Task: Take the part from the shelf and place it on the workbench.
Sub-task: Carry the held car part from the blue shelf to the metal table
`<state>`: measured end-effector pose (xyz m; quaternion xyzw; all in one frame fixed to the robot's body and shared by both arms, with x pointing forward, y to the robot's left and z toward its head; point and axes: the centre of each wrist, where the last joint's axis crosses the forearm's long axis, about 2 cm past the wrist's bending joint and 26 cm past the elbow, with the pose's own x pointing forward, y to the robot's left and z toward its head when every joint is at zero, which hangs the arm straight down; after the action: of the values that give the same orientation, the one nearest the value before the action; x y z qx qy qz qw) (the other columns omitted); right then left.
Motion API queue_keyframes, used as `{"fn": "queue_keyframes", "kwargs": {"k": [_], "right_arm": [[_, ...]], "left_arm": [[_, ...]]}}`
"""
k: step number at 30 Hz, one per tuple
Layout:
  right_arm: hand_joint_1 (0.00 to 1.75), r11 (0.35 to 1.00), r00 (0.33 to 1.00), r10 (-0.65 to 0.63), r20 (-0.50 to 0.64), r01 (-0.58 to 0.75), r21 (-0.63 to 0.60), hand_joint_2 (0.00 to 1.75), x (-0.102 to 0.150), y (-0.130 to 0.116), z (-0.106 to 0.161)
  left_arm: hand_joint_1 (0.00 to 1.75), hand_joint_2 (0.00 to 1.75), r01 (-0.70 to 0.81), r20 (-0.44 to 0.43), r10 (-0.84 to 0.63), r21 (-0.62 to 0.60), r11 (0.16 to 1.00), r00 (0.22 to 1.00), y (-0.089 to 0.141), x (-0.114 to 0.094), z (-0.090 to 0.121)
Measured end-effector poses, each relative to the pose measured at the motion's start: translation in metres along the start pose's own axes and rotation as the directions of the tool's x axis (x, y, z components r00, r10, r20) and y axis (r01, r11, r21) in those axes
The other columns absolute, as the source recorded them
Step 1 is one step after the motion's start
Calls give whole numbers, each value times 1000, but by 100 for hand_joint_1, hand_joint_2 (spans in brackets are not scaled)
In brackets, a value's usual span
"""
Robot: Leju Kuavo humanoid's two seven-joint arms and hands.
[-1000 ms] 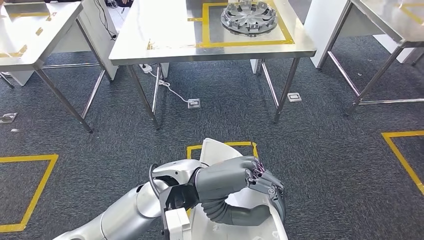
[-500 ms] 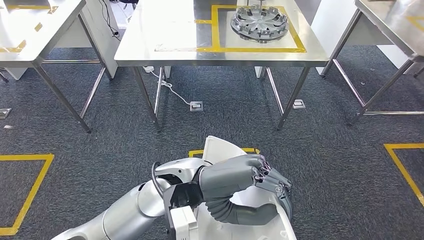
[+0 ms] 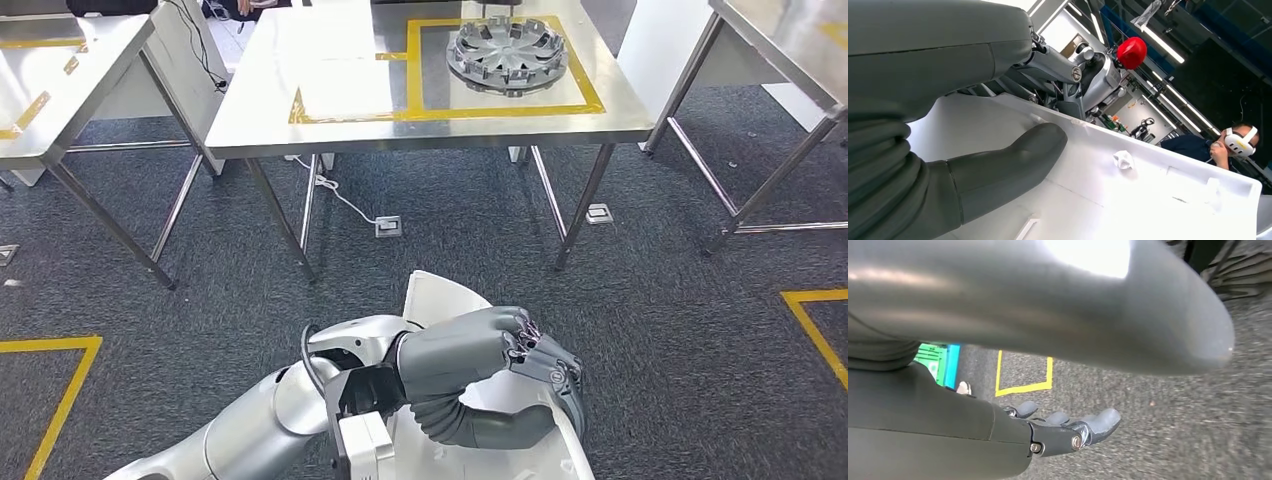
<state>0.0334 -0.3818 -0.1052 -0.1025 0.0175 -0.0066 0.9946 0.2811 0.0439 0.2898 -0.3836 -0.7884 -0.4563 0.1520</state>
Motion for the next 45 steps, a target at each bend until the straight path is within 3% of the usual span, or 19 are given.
{"fn": "queue_keyframes", "kwargs": {"k": [45], "right_arm": [[0, 1000, 1000, 9, 25, -9, 9, 0, 5, 0, 1]], "left_arm": [[175, 175, 2, 1, -2, 11, 1000, 1000, -4, 1, -1]]}}
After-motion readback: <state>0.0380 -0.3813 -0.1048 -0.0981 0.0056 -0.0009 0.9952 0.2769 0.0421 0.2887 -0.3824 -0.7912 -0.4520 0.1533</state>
